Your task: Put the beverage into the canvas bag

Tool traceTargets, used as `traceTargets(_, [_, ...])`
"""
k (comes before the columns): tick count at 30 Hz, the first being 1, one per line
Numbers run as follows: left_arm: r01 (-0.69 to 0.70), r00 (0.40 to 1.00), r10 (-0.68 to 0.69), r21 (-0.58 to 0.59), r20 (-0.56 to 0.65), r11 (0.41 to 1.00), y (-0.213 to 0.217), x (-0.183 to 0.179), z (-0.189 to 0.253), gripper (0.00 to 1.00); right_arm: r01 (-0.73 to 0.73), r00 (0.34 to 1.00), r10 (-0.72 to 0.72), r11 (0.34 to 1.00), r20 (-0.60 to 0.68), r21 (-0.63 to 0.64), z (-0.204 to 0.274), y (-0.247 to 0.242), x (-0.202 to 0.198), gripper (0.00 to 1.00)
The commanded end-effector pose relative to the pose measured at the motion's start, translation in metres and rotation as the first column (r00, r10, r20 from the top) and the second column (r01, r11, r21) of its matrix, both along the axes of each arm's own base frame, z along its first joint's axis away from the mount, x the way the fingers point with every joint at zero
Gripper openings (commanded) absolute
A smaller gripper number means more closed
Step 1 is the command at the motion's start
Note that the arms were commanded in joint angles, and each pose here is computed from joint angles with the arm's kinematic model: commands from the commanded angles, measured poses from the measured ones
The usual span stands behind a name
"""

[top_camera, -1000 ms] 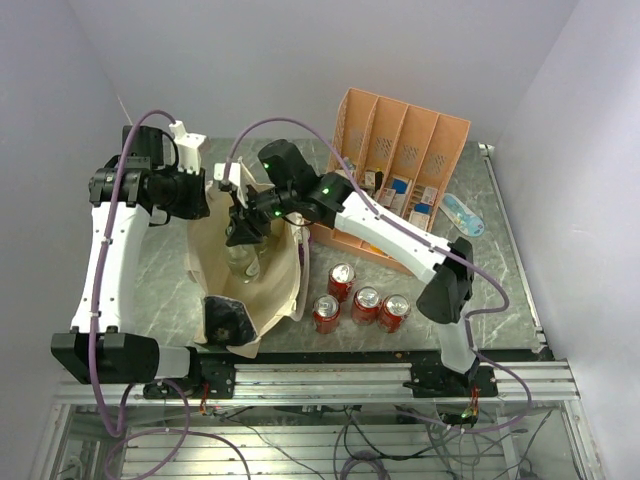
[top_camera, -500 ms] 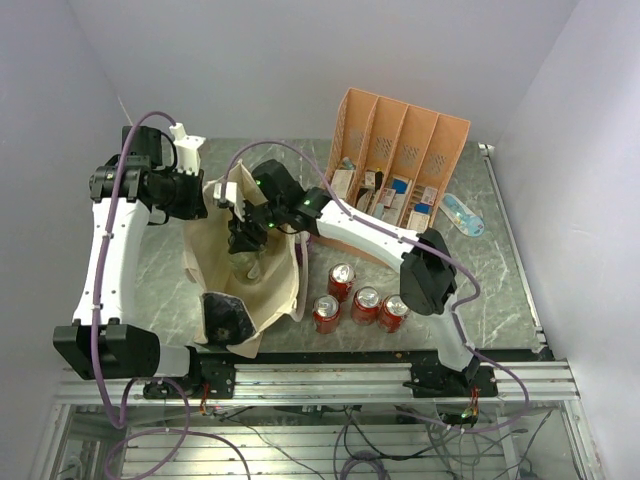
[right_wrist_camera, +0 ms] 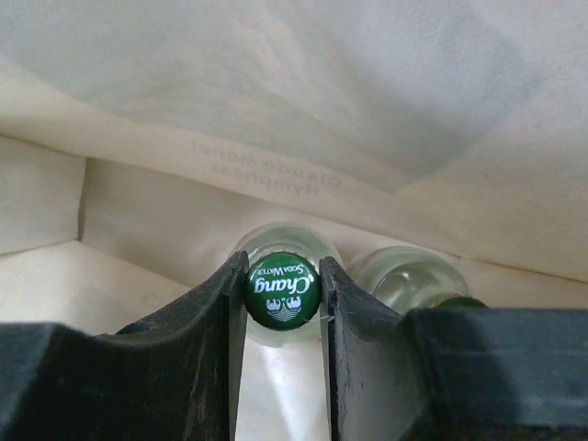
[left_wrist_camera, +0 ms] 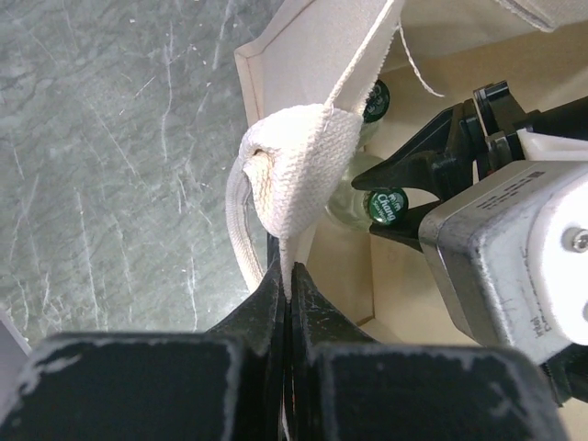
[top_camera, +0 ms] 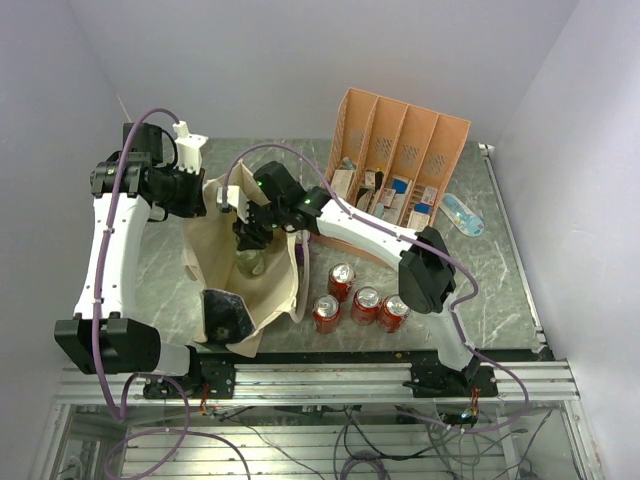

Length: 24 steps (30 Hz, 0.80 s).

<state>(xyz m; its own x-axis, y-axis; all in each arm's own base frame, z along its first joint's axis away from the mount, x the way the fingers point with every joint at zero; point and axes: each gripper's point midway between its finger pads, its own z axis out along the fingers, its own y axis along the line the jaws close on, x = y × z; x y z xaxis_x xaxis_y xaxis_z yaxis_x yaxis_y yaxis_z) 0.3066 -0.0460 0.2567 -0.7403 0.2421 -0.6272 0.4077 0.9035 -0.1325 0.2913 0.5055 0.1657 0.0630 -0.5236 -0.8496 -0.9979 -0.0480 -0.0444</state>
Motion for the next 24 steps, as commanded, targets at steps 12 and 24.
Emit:
traceTargets(12, [0.013, 0.999, -0.015, 0.078, 0.029, 0.997, 0.013, 0.005, 0.005, 0.07, 0.134, 0.968, -0.124, 0.990, 0.218, -0.033, 0.051, -0.031, 0.047, 0.00])
traceTargets(24, [0.105, 0.993, -0.107, 0.034, 0.044, 0.994, -0.001, 0.000, 0.006, 0.07, 0.314, 0.935, -0.280, 0.939, 0.220, -0.141, 0.042, -0.056, 0.066, 0.00])
